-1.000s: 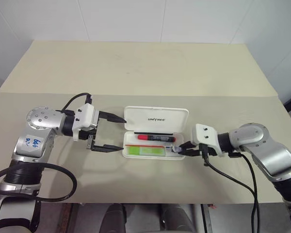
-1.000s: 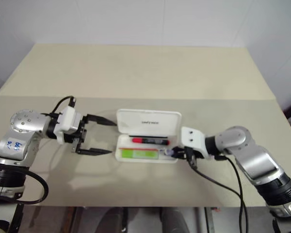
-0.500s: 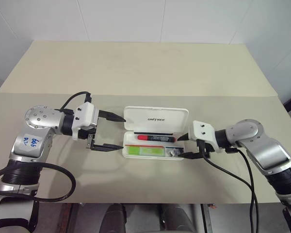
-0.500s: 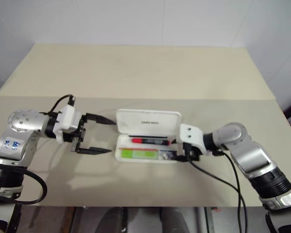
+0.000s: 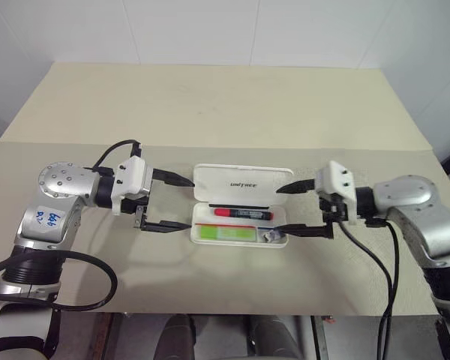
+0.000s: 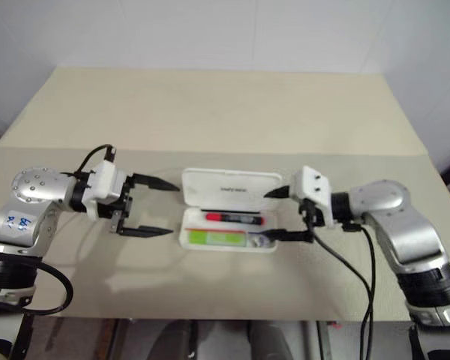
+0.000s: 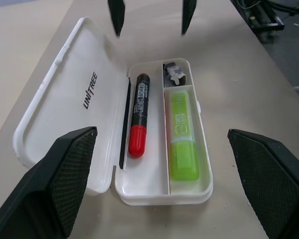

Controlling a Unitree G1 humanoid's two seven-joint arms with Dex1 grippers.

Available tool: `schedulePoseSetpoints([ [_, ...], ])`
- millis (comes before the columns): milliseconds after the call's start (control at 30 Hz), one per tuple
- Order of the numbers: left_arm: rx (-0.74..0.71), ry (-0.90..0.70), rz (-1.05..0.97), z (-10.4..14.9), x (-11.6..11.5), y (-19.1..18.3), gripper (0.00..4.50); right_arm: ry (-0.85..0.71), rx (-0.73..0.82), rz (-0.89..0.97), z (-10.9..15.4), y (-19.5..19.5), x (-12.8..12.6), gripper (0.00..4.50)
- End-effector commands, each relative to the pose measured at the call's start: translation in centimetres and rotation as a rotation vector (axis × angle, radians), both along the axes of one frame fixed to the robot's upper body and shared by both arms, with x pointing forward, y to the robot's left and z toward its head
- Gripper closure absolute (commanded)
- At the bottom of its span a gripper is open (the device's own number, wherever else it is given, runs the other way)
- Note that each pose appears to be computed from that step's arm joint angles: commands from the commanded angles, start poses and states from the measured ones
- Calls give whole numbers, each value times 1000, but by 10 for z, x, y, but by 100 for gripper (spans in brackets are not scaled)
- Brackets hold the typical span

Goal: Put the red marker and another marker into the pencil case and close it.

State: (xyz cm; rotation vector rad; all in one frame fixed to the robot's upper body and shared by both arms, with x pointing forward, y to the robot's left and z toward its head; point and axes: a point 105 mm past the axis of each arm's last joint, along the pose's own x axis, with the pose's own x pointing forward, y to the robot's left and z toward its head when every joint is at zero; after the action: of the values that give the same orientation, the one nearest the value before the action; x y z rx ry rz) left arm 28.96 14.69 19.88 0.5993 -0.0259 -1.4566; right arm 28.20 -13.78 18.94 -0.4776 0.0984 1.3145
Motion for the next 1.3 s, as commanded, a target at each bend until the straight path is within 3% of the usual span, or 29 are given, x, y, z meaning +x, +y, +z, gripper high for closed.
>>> schedulePoseSetpoints([
  [33, -65, -22, 3, 16, -2, 1, 0, -81, 123, 48, 28, -4, -16, 1],
  [67, -85, -14, 4, 17, -2, 2, 0, -77, 145, 27, 31, -8, -17, 1],
  [167, -135, -5, 25, 23, 0, 8, 65, -110, 219, -43, 42, -21, -16, 0],
  [533, -294, 0, 78, 41, 14, 15, 434, -165, 297, -123, 60, -40, -9, 0],
  [767, -383, -102, 258, 53, 52, 20, 446, -171, 284, -120, 56, -36, -4, 0],
  [867, -374, -121, 347, 45, 71, 20, 446, -172, 287, -117, 55, -33, -2, 0],
  [933, -295, -137, 370, 30, 78, 18, 446, -171, 289, -113, 54, -31, -2, 0],
  [1067, -202, -118, 319, 5, 78, 7, 446, -169, 296, -108, 55, -28, -3, 0],
  [1300, -197, -74, 191, -3, 66, -6, 446, -157, 300, -119, 53, -29, -5, 0],
])
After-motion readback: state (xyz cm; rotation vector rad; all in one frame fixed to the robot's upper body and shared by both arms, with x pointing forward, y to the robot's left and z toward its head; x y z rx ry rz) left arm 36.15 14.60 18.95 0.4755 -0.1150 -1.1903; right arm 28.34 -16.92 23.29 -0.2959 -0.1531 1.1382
